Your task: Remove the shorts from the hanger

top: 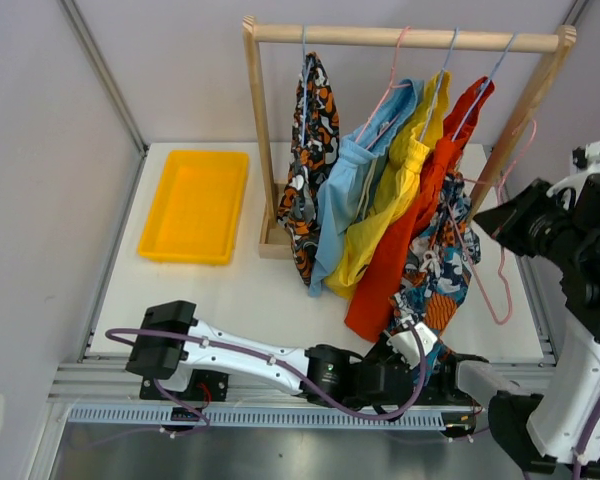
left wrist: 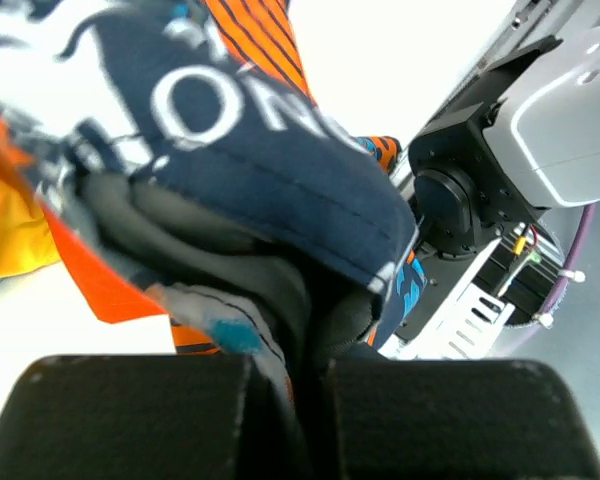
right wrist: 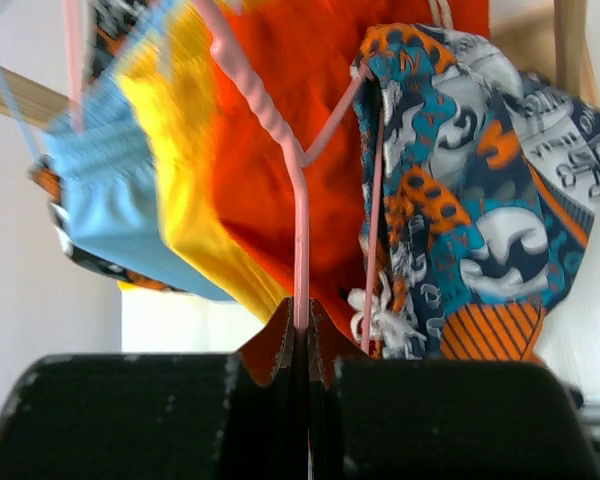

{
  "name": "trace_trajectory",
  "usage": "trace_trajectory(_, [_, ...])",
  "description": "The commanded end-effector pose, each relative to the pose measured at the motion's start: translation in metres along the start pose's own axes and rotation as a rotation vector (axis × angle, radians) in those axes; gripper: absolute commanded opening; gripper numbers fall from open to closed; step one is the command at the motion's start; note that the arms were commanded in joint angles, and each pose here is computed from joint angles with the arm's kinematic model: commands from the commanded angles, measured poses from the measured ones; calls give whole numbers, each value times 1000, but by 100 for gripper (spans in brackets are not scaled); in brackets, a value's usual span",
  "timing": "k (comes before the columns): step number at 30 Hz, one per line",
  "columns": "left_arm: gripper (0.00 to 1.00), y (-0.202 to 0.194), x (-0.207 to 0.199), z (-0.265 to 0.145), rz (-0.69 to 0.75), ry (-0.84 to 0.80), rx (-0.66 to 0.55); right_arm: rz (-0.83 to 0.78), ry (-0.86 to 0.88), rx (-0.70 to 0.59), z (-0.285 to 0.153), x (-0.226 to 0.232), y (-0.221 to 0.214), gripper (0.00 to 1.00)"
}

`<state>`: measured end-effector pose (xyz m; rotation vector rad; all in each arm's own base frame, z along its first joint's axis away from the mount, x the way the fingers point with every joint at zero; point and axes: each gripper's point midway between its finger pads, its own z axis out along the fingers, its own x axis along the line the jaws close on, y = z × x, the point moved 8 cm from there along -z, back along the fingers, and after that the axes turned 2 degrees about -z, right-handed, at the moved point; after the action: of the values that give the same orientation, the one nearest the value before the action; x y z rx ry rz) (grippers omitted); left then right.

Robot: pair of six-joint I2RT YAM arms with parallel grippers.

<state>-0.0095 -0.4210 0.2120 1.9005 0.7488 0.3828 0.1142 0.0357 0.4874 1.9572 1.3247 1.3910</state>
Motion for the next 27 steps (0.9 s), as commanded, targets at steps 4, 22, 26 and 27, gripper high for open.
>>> trace_trajectory(4, [0,55,-10,2,-18,-12,-78,33,-27,42,-32,-21,-61,0])
trace_trajectory(22, [0,154,152,66,-235,283,-82,116,35,-17,-64,-20,-74,0])
trace_trajectory(26, [0,140,153,44,-239,255,-85,95,40,-58,-65,-13,-52,0])
trace_trajectory(27, [0,137,147,39,-250,245,-91,75,29,-75,-61,-9,-41,0])
